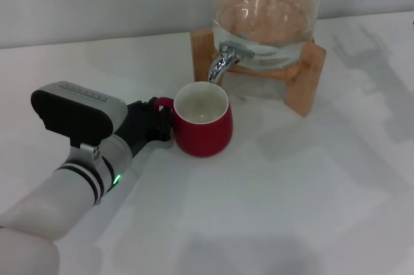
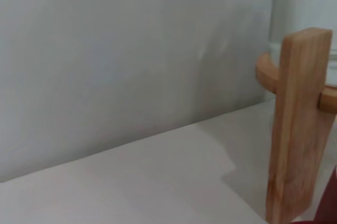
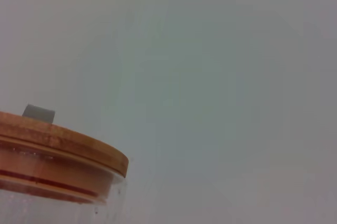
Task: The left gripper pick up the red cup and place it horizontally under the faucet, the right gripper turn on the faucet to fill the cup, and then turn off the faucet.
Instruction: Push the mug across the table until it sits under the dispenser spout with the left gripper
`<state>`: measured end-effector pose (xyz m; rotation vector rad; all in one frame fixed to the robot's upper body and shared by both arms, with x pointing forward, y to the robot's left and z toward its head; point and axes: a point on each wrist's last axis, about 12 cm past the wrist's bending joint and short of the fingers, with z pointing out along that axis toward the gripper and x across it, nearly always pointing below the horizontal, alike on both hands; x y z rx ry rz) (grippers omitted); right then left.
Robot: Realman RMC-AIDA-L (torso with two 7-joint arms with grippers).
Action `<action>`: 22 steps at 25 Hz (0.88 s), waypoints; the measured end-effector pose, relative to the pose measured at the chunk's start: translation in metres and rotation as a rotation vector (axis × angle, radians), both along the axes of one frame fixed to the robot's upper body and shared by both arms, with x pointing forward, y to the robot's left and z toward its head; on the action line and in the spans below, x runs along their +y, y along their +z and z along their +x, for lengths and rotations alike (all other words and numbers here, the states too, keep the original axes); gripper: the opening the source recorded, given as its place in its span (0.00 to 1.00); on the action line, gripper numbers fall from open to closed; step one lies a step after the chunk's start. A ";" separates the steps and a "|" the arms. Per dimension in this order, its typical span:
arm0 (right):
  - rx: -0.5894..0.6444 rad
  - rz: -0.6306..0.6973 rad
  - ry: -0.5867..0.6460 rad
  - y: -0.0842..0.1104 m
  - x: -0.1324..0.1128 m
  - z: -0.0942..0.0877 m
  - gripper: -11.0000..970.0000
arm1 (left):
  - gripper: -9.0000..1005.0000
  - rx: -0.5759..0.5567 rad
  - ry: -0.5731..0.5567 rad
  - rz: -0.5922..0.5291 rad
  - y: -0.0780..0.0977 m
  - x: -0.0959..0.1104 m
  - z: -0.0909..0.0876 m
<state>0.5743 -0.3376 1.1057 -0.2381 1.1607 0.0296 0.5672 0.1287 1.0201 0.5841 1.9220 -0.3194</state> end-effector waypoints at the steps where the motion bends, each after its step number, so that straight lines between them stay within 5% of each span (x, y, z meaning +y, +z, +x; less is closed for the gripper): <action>1: 0.000 -0.001 0.000 0.000 0.000 0.000 0.72 | 0.25 -0.004 -0.002 0.003 0.000 0.000 -0.001; 22: 0.017 -0.010 -0.004 0.001 0.001 0.005 0.72 | 0.25 -0.047 0.007 0.048 -0.005 0.007 -0.019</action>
